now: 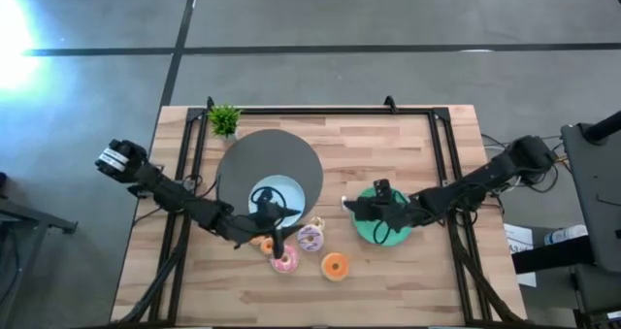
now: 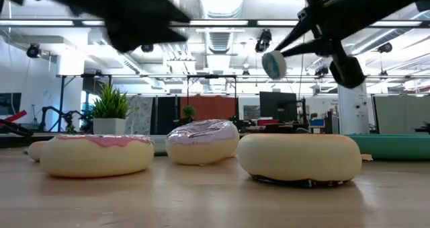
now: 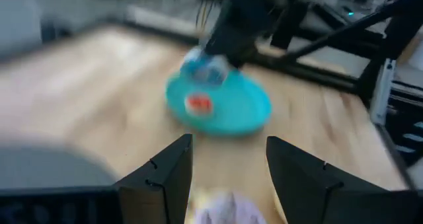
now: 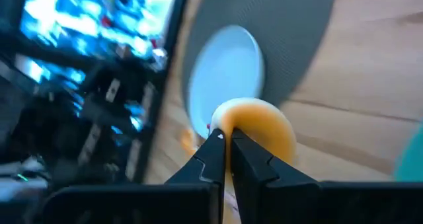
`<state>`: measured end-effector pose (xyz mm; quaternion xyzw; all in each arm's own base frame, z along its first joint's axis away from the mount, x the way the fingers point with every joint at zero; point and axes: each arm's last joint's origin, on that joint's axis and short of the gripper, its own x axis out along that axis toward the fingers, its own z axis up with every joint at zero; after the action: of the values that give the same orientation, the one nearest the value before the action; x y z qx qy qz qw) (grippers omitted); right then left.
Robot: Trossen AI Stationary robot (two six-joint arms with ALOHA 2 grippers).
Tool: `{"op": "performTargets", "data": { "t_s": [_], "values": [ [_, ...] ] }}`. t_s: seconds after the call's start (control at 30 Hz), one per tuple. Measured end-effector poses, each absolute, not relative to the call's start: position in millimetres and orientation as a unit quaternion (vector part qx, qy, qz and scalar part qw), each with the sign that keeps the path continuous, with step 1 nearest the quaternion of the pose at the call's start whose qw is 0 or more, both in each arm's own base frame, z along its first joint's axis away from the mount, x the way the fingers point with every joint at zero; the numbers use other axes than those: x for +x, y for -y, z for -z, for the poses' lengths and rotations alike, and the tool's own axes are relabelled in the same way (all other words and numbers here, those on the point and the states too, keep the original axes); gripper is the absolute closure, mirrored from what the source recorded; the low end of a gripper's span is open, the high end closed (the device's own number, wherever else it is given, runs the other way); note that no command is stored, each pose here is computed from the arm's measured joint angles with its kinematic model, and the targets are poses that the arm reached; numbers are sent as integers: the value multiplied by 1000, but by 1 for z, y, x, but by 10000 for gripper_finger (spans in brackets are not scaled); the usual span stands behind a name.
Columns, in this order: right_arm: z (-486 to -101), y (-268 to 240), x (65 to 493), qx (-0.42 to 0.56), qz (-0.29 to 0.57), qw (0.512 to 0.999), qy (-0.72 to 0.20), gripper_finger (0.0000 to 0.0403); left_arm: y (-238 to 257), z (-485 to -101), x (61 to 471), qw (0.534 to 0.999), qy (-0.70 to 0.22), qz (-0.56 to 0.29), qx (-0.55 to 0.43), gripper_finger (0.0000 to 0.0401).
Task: Pick & Place donuts
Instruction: Put the small blue donut on the green plate
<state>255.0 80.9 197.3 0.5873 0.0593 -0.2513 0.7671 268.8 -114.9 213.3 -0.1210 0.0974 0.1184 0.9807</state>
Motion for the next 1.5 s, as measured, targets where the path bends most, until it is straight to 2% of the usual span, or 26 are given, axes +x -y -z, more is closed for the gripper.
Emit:
{"op": "performTargets", "data": {
  "t_s": [0.13, 0.47, 0.63, 0.73, 1.07, 1.23, 1.5],
  "values": [
    [-208, -77, 260, 596, 253, 762, -16, 391, 107, -224, 297, 986, -80, -136, -51, 233],
    [-219, -72, 264, 586, 270, 764, 18, 386, 88, -216, 356, 971, -69, -196, -120, 233],
    [-218, -71, 263, 606, 276, 745, 34, 385, 89, -215, 371, 960, -56, -253, -105, 233],
    [-219, -71, 263, 608, 277, 743, 38, 385, 87, -216, 381, 958, -51, -259, -108, 233],
    [-217, -68, 262, 627, 291, 720, 63, 385, 75, -219, 390, 953, -40, -274, -126, 233],
    [-217, -67, 262, 630, 291, 717, 65, 385, 66, -219, 394, 960, -47, -235, -146, 233],
    [-217, -66, 262, 632, 292, 715, 66, 385, 57, -218, 395, 956, -59, -256, -132, 245]
  ]
}}
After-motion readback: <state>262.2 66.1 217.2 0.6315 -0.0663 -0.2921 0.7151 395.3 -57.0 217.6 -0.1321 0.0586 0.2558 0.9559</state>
